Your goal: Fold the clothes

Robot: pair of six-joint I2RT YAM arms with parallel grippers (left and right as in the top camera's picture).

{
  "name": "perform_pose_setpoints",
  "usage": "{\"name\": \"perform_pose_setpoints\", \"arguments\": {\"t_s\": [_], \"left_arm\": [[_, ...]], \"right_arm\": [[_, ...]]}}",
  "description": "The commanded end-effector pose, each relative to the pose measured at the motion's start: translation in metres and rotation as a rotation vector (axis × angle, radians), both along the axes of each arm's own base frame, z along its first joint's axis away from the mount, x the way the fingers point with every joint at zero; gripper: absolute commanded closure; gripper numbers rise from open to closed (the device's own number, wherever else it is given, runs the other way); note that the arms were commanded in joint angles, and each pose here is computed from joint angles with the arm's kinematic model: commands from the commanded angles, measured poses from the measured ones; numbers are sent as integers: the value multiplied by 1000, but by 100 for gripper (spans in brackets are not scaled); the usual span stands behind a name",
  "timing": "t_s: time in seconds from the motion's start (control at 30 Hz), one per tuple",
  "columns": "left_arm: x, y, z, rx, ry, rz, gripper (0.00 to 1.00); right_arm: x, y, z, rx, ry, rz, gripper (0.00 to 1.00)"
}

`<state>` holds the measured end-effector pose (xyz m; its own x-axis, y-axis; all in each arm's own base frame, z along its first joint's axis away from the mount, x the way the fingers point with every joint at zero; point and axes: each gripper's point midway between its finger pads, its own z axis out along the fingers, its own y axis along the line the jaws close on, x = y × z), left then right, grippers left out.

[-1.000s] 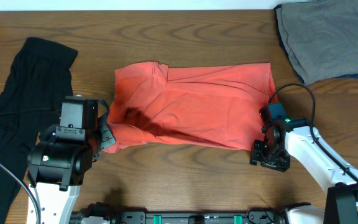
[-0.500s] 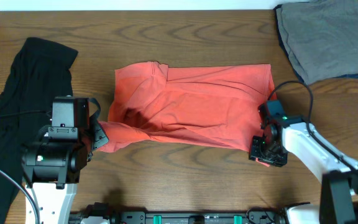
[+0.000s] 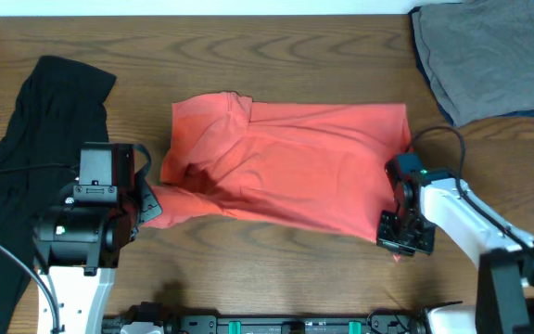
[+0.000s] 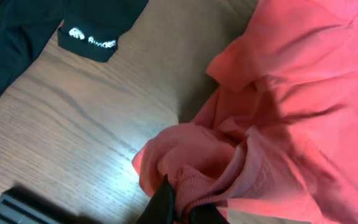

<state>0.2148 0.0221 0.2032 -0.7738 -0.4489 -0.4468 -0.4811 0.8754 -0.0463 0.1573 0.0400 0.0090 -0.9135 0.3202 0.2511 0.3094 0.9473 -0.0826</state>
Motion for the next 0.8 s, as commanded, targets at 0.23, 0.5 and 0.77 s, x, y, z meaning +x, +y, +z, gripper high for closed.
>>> {"name": "perform_pose_setpoints", "arguments": {"t_s": [0.23, 0.5, 0.77], "left_arm": [[-2, 4, 27, 23, -32, -3, 94], [70, 1, 45, 38, -230, -40, 94], [151, -4, 41, 39, -366, -46, 94]], "right_arm": [[25, 12, 82, 135, -234, 2, 99], [113, -2, 95, 150, -536, 16, 99], [188, -26, 92, 123, -734, 9, 99]]}}
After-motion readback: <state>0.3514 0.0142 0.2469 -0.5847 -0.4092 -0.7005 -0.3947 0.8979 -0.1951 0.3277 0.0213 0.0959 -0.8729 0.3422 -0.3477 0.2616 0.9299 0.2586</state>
